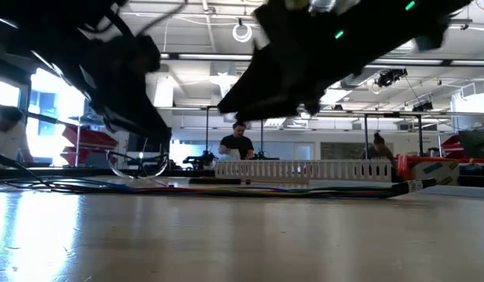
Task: Ziptie cables
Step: Wrap the cable wires with a black ziptie
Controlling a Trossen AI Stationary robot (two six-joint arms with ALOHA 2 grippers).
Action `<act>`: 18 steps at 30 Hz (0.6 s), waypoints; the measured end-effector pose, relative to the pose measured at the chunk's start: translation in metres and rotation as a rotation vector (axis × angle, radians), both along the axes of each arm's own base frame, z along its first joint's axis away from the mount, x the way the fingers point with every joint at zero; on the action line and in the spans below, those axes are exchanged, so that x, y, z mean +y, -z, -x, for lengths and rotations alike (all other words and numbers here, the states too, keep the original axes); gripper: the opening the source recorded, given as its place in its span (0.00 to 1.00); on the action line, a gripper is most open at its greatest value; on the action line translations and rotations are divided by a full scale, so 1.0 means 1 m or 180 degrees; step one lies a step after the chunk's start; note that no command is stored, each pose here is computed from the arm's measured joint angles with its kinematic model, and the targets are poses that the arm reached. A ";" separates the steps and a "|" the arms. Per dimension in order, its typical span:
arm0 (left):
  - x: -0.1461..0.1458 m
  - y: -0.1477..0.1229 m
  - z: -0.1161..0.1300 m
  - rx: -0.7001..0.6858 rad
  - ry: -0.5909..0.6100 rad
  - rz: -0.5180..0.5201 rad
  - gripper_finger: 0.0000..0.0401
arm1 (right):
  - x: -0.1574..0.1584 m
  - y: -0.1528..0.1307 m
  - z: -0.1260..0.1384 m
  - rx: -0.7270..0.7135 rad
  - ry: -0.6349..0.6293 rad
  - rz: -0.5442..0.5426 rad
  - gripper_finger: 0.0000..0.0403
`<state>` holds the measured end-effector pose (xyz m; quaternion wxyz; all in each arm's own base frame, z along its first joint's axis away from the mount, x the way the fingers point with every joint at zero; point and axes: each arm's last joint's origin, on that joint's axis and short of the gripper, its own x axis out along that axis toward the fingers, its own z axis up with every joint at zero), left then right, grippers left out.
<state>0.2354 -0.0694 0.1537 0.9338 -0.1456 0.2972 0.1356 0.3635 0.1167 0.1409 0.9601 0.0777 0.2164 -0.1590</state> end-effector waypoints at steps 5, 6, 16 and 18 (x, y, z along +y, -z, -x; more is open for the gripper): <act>-0.036 -0.008 0.017 -0.0312 -0.0051 -0.0144 0.18 | -0.029 0.028 -0.026 -0.0033 -0.0071 -0.0321 0.52; -0.042 -0.009 0.021 -0.0358 -0.0075 -0.0158 0.18 | -0.031 0.031 -0.032 -0.0011 -0.0079 -0.0349 0.52; -0.078 -0.013 0.050 -0.0869 -0.0341 -0.0361 0.18 | -0.039 0.032 -0.083 0.0540 0.0135 -0.0281 0.50; -0.081 -0.013 0.052 -0.0901 -0.0352 -0.0366 0.18 | -0.042 0.031 -0.091 0.0567 0.0168 -0.0276 0.48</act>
